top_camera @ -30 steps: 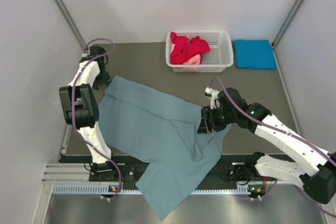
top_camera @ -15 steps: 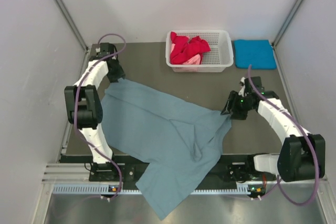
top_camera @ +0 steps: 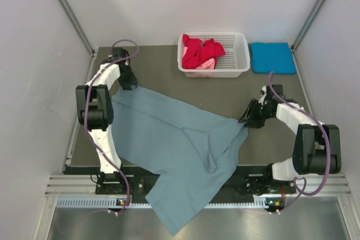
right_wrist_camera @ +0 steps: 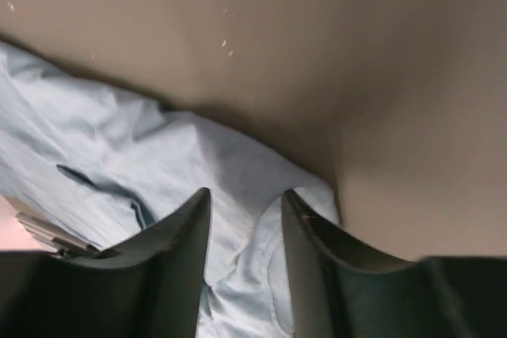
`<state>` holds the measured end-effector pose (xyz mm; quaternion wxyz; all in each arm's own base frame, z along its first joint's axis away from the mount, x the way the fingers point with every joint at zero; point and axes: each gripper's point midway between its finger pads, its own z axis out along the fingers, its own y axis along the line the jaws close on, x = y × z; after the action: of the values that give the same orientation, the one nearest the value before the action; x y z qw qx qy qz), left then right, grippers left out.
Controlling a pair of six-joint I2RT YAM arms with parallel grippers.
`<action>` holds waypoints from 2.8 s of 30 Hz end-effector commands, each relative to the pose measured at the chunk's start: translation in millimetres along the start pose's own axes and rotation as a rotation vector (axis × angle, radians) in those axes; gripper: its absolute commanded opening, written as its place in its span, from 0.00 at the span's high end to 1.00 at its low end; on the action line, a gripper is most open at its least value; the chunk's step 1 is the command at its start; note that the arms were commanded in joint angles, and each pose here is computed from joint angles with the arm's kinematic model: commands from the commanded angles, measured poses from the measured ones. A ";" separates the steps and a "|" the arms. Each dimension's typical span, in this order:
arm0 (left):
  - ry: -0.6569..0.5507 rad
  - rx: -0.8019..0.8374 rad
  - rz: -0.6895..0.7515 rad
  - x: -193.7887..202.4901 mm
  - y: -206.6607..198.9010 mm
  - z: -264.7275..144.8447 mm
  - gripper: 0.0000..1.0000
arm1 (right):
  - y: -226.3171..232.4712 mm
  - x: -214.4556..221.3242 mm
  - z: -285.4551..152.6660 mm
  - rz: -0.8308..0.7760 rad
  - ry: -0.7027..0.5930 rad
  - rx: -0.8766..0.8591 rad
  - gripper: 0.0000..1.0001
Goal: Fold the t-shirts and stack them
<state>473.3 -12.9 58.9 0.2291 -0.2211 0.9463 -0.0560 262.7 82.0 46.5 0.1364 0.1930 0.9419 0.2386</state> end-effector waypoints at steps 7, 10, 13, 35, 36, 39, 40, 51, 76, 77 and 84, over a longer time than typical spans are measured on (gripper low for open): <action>-0.057 0.025 -0.005 -36.5 -17.0 5.5 0.63 | -21.2 -43.1 7.0 0.009 -0.099 0.048 0.99; -0.085 0.003 -0.008 -44.3 -14.7 -0.3 0.63 | -32.1 -53.3 2.1 0.037 -0.151 0.104 1.00; -0.104 -0.006 0.001 -51.6 -14.8 -5.9 0.62 | -32.4 -64.3 -1.0 0.048 -0.203 0.115 1.00; -0.059 0.043 -0.007 -47.5 -23.9 -2.8 0.65 | 1.6 -194.6 0.8 -0.047 -0.333 0.133 1.00; -0.061 0.043 -0.005 -48.2 -23.3 -4.1 0.66 | -2.4 -197.3 10.0 -0.037 -0.311 0.144 1.00; -0.058 0.030 -0.009 -47.1 -20.8 -7.2 0.66 | -0.2 -227.7 13.7 -0.043 -0.342 0.167 1.00; -0.060 0.026 -0.009 -46.9 -19.9 -7.5 0.66 | 8.4 -243.4 7.9 -0.053 -0.369 0.157 1.00; 0.004 -0.042 -0.019 -24.4 -2.8 6.6 0.70 | 14.0 -249.6 -25.1 -0.149 -0.373 0.313 0.46; 0.111 -0.115 -0.056 31.1 31.3 8.0 0.87 | 100.4 -80.3 76.6 -0.443 0.075 -0.058 0.48; 0.110 -0.115 -0.055 30.2 31.7 6.5 0.86 | 101.5 -74.5 77.3 -0.444 0.089 -0.068 0.49; 0.106 -0.113 -0.044 28.0 30.6 5.1 0.86 | 112.7 -42.8 69.0 -0.469 0.096 -0.113 0.55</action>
<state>449.6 -3.2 27.0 0.1653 -0.2569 0.9517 -0.0296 382.2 167.5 42.9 0.1698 -0.0391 0.9538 0.2449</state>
